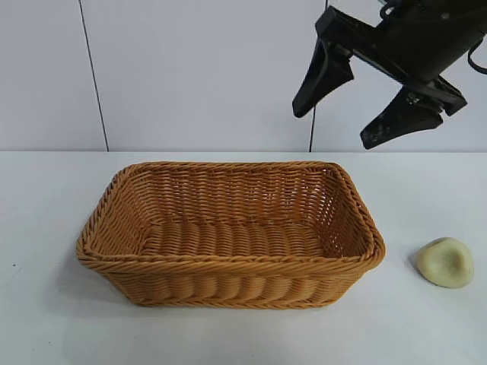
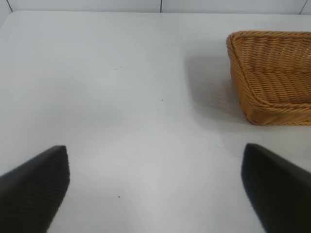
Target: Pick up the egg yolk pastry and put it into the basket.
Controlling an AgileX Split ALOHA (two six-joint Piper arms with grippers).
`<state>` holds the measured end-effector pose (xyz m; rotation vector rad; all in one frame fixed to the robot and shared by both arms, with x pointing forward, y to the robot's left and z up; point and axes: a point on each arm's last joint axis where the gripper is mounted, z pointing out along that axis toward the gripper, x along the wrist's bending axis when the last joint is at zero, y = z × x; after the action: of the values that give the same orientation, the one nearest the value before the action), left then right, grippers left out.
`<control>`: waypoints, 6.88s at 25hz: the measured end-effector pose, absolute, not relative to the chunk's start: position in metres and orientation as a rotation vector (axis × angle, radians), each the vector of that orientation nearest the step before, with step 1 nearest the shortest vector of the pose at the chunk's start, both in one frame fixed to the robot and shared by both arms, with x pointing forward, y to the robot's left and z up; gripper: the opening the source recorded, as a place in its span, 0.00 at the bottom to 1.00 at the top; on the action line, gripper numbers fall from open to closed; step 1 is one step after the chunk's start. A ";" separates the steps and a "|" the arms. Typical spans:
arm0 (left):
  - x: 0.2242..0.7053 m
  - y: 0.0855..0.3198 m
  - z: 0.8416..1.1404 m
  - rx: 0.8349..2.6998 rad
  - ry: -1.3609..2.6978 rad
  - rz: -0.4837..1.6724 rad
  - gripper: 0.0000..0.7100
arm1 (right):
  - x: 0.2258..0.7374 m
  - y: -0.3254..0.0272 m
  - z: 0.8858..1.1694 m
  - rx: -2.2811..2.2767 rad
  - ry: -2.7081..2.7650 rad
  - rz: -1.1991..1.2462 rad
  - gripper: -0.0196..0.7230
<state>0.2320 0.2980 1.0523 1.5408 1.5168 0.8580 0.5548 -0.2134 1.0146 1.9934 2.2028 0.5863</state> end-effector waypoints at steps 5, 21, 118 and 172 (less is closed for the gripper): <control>0.232 0.298 1.052 1.541 1.517 0.858 0.98 | 0.555 -0.226 1.013 2.001 2.111 0.422 0.90; 0.232 0.298 1.052 1.540 1.516 0.859 0.98 | 0.571 -0.273 0.971 2.244 2.030 0.231 0.90; 0.232 0.298 1.053 1.539 1.515 0.860 0.98 | 0.585 -0.046 0.925 1.772 2.537 0.372 0.25; 0.232 0.299 1.053 1.540 1.517 0.867 0.98 | 0.677 -0.293 1.108 2.004 1.799 0.335 0.91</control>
<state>0.2321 0.2985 1.0525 1.5401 1.5168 0.8669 0.6765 -0.2934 1.1083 2.0044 1.7987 0.3348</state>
